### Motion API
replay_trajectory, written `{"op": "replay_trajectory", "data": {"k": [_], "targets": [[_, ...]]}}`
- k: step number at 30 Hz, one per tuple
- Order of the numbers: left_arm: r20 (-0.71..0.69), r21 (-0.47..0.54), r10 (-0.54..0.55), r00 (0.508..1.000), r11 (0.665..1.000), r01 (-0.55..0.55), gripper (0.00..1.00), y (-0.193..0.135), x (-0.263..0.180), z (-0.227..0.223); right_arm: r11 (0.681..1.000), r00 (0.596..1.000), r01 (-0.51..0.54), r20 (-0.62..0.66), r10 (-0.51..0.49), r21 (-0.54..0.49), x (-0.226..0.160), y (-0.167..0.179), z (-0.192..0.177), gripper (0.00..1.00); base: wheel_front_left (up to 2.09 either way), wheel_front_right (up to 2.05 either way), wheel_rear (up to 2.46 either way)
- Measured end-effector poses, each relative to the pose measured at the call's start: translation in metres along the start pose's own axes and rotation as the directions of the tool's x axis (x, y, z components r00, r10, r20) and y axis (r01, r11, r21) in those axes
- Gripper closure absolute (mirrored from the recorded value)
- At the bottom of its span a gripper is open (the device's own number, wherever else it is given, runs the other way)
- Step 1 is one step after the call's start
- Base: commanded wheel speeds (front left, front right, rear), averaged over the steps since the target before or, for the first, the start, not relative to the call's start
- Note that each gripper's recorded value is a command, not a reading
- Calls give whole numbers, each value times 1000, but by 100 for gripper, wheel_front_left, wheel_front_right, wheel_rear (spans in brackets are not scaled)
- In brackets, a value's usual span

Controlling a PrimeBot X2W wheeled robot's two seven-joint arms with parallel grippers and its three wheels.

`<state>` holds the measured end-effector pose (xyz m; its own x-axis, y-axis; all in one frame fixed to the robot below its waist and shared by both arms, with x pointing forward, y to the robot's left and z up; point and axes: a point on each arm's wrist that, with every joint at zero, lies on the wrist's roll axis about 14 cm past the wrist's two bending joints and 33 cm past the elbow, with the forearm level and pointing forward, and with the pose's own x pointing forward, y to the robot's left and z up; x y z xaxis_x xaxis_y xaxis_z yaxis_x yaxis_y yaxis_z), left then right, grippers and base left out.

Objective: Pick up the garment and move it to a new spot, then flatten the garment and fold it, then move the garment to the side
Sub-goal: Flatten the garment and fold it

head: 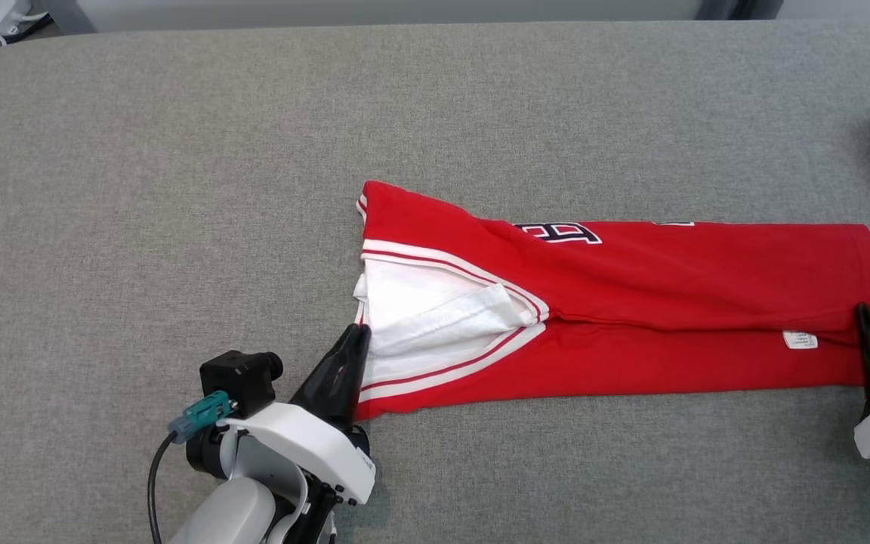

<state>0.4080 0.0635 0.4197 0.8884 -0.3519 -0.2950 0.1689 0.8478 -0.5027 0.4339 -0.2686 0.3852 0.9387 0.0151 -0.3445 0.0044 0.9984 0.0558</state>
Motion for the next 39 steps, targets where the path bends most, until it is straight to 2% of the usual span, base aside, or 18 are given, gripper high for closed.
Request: {"op": "replay_trajectory", "data": {"k": [6, 16, 20, 25, 32, 39], "targets": [[62, 5, 9, 998, 1000, -10, 0, -1, -2, 12, 999, 998, 20, 55, -22, 40, -4, 3, 13, 0, 0, 0, 0], [230, 26, 29, 973, 999, -36, 0, -7, -13, 46, 993, 974, -65, 222, 42, 94, -22, 48, 55, 0, 0, 0, 0], [274, 85, 27, 961, 995, -52, 0, -10, -26, 53, 987, 957, -91, 287, 49, 132, -40, 62, 69, 0, 0, 0, 0], [374, 202, -1, 927, 976, -80, 0, -19, -45, 75, 984, 941, -116, 333, 64, 138, -62, 73, 75, 0, 0, 0, 0], [442, 228, 49, 895, 960, -165, 0, -11, -73, 81, 979, 915, -146, 395, 78, 144, -88, 85, 85, 0, 0, 0, 0], [458, 246, 85, 885, 944, -218, 0, -3, -97, 74, 975, 910, -170, 403, 99, 144, -117, 96, 76, 0, 0, 0, 0]]}}
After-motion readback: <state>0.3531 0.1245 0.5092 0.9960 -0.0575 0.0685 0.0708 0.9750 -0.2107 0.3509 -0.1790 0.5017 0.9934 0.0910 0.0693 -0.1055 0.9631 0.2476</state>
